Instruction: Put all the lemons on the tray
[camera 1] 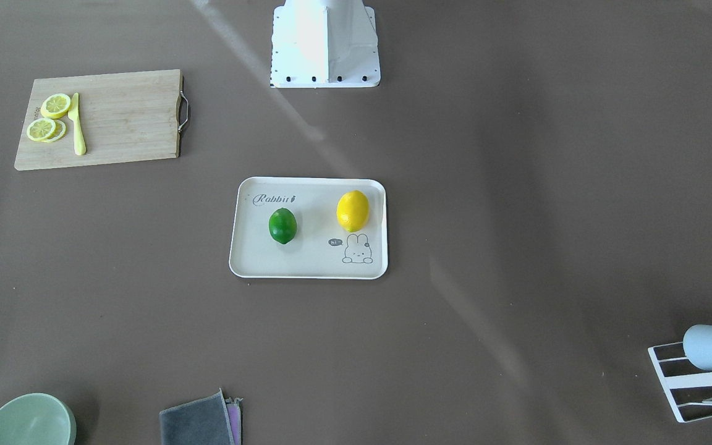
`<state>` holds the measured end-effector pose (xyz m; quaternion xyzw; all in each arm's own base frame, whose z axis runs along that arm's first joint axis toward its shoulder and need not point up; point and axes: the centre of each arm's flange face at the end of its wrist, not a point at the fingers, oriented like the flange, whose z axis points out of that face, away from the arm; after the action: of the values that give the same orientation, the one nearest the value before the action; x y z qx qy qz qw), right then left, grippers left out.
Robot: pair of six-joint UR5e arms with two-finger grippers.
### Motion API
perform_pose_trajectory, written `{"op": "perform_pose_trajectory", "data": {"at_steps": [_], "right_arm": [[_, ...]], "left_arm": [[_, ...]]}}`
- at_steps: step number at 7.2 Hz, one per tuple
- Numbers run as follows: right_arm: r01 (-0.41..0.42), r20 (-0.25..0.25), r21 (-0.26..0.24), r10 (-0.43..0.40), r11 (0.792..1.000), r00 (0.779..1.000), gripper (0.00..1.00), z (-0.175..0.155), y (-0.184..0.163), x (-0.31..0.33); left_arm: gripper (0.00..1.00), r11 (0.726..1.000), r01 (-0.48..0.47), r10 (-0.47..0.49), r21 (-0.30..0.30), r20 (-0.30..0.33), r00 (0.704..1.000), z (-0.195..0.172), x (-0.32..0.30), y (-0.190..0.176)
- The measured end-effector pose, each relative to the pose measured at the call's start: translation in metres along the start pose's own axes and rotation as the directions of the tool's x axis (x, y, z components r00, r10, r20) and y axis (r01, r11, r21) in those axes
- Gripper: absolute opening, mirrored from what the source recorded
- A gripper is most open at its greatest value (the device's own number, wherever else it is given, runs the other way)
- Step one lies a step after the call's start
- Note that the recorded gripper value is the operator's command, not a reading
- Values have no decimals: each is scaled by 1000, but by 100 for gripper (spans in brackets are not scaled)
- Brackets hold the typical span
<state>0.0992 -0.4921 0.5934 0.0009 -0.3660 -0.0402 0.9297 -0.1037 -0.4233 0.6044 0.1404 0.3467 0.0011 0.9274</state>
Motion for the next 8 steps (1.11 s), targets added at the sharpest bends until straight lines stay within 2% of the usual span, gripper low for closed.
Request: {"op": "perform_pose_trajectory", "data": {"at_steps": [3, 8], "right_arm": [[-17, 16, -13, 17, 1000, 1000, 100, 9, 14, 6], [-25, 15, -14, 25, 1000, 1000, 100, 10, 15, 6]], "left_arm": [[98, 1000, 7, -7, -4, 0, 1000, 1, -1, 0], [98, 1000, 9, -9, -5, -1, 1000, 3, -2, -1]]}}
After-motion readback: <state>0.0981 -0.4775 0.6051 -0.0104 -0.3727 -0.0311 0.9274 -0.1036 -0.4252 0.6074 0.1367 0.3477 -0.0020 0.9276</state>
